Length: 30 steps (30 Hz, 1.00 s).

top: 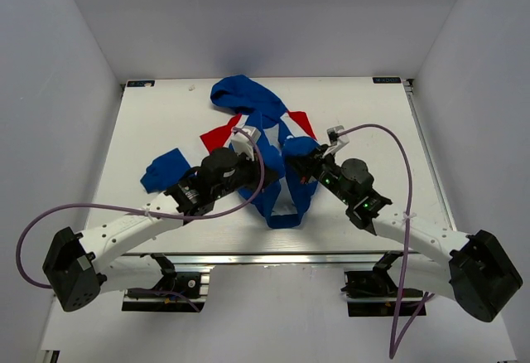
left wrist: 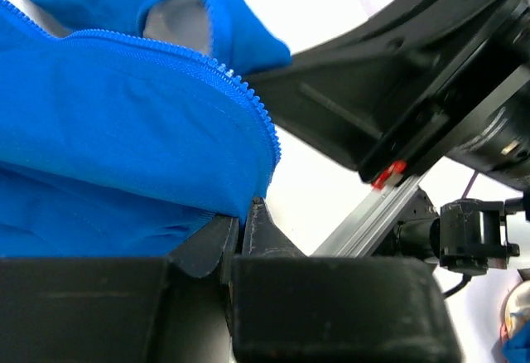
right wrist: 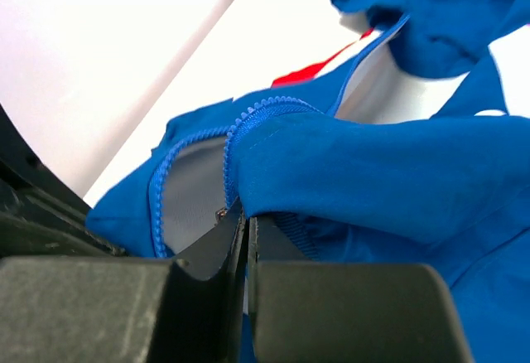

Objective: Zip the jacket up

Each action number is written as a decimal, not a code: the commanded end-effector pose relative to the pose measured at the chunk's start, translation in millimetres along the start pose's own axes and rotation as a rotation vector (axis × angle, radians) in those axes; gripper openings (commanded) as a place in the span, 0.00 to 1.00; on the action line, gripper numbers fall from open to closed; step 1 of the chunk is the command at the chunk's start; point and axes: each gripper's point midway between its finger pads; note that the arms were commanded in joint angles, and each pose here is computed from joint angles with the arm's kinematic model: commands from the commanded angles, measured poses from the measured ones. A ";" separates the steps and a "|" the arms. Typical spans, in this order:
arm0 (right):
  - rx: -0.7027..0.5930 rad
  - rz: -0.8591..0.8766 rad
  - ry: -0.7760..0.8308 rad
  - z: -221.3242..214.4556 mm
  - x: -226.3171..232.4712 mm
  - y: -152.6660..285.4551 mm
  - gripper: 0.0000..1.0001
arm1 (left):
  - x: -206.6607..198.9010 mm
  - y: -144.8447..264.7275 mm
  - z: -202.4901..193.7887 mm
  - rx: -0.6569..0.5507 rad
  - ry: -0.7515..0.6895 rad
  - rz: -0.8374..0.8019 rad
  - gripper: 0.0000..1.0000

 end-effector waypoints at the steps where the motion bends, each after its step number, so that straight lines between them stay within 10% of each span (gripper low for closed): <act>1: -0.202 0.038 0.006 64.8 18.9 2.7 0.00 | -14.1 7.8 6.8 -0.020 -0.011 -0.063 0.00; 30: -0.073 0.176 0.155 54.1 45.3 39.5 0.00 | -39.0 22.8 50.1 -0.210 -0.245 -0.185 0.00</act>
Point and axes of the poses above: each gripper's point midway between its finger pads, its own y axis back along the fingers, its own x axis along the line the jaws close on, z = x × y, and after that the axes turned 3 degrees about y, right-handed
